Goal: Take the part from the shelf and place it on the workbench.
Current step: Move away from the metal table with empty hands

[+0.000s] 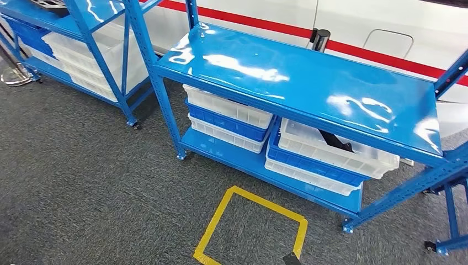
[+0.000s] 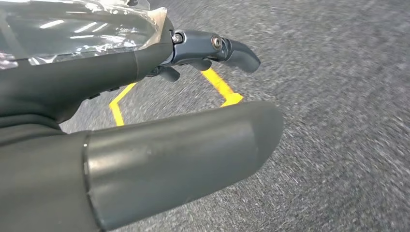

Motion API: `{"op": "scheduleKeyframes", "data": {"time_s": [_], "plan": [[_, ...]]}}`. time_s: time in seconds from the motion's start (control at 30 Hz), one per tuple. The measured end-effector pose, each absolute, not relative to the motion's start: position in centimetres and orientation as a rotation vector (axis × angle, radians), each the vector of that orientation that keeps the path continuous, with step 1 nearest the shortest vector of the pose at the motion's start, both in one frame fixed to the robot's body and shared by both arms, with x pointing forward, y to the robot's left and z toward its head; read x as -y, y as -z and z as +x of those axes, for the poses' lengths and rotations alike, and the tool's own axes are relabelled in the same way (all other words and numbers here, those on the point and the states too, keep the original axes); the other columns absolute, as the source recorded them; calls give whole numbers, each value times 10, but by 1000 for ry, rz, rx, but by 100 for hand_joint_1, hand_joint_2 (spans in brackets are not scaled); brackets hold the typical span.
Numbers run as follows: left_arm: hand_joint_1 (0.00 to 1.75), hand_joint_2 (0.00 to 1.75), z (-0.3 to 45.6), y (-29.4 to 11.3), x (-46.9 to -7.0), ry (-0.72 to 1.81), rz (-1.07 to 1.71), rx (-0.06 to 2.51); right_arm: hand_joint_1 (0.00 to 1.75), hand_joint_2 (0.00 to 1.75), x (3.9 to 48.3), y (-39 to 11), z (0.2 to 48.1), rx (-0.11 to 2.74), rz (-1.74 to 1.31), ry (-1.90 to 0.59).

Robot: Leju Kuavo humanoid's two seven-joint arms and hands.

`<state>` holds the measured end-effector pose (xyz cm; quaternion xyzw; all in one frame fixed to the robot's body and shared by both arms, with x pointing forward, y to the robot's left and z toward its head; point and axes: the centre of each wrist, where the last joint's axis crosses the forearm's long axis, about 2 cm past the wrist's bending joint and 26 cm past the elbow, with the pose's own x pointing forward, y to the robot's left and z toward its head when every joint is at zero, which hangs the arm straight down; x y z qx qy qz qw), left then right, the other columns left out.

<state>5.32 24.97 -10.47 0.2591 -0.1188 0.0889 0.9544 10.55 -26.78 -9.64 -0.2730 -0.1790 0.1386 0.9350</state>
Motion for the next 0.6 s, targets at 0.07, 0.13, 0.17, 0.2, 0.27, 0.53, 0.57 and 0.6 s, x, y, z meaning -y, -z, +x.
{"op": "scheduleKeyframes", "data": {"time_s": [0.07,0.13,0.17,0.2,0.27,0.53,0.57,0.6], "plan": [[0,0,52,105,-250,-180,526,243,0,0,268,96,106,367,-557,-284],[0,0,52,105,-249,-180,526,245,0,0,268,96,106,366,-557,-284],[0,0,52,105,-249,-180,525,246,0,0,269,96,106,366,-557,-284],[0,0,52,105,-249,-179,525,248,0,0,269,96,107,368,-557,-284],[0,0,52,105,-249,-178,527,254,0,0,268,95,109,373,-554,-282],[0,0,57,104,-252,-178,533,274,0,0,265,94,115,385,-549,-275],[0,0,56,105,-252,-178,533,273,0,0,264,94,115,386,-547,-275],[0,0,55,105,-252,-178,533,272,0,0,264,94,115,386,-547,-275]]}}
